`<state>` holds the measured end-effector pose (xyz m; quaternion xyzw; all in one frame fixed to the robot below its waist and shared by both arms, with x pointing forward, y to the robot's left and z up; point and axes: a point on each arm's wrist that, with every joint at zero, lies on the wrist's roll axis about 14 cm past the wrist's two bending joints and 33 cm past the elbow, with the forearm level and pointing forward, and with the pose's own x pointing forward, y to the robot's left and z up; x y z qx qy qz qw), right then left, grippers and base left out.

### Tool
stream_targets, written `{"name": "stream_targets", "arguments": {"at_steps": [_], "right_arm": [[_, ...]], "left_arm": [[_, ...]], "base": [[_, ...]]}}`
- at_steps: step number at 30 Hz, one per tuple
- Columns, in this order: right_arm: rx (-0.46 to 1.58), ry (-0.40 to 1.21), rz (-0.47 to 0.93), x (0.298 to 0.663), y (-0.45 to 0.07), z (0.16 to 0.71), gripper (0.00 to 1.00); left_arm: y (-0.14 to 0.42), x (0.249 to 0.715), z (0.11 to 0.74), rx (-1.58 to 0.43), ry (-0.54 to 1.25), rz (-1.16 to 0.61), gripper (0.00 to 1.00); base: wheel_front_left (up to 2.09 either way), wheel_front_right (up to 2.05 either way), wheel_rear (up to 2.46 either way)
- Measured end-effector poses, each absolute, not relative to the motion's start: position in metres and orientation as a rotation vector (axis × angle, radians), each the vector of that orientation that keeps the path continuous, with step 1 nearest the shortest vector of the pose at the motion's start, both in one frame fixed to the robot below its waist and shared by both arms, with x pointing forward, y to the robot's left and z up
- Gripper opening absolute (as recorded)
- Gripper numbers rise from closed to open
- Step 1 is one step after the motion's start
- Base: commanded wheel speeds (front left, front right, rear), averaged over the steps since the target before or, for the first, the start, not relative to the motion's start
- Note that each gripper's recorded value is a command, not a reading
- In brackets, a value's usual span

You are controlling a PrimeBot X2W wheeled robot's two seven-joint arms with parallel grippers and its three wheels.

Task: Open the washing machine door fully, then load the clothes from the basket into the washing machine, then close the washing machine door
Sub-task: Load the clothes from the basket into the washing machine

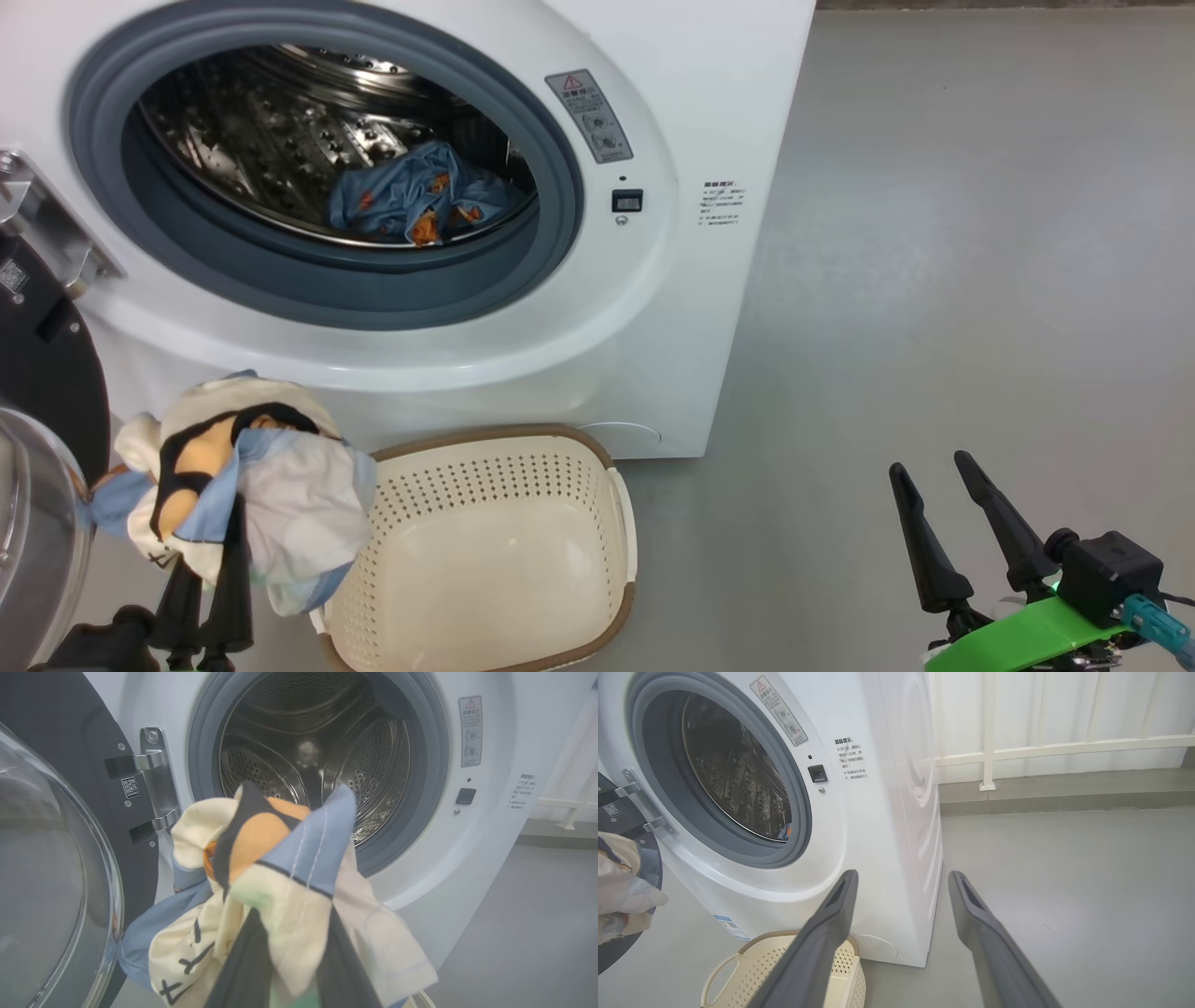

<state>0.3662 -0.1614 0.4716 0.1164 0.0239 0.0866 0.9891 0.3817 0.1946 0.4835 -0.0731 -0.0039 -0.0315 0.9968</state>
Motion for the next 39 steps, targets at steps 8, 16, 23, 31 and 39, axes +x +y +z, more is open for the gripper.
{"name": "stream_targets", "arguments": {"at_steps": [8,16,23,31,39], "right_arm": [[0.235,0.056,0.175,0.367,-0.161,0.469,1.00],[0.236,0.070,0.163,0.367,-0.164,0.464,1.00],[0.246,0.094,0.153,0.369,-0.164,0.455,1.00],[0.261,0.107,0.141,0.381,-0.163,0.448,1.00],[0.269,0.121,0.124,0.396,-0.165,0.440,1.00]], "left_arm": [[0.197,0.381,0.483,-0.141,-0.008,-0.056,0.00],[0.193,0.386,0.479,-0.140,0.004,-0.067,0.00],[0.186,0.405,0.482,-0.142,-0.011,-0.091,0.00],[0.176,0.440,0.495,-0.144,-0.062,-0.135,0.00],[0.166,0.492,0.502,-0.135,-0.102,-0.177,0.00]], "base": [[0.00,0.00,0.00],[0.00,0.00,0.00],[0.00,0.00,0.00],[0.00,0.00,0.00],[0.00,0.00,0.00]]}}
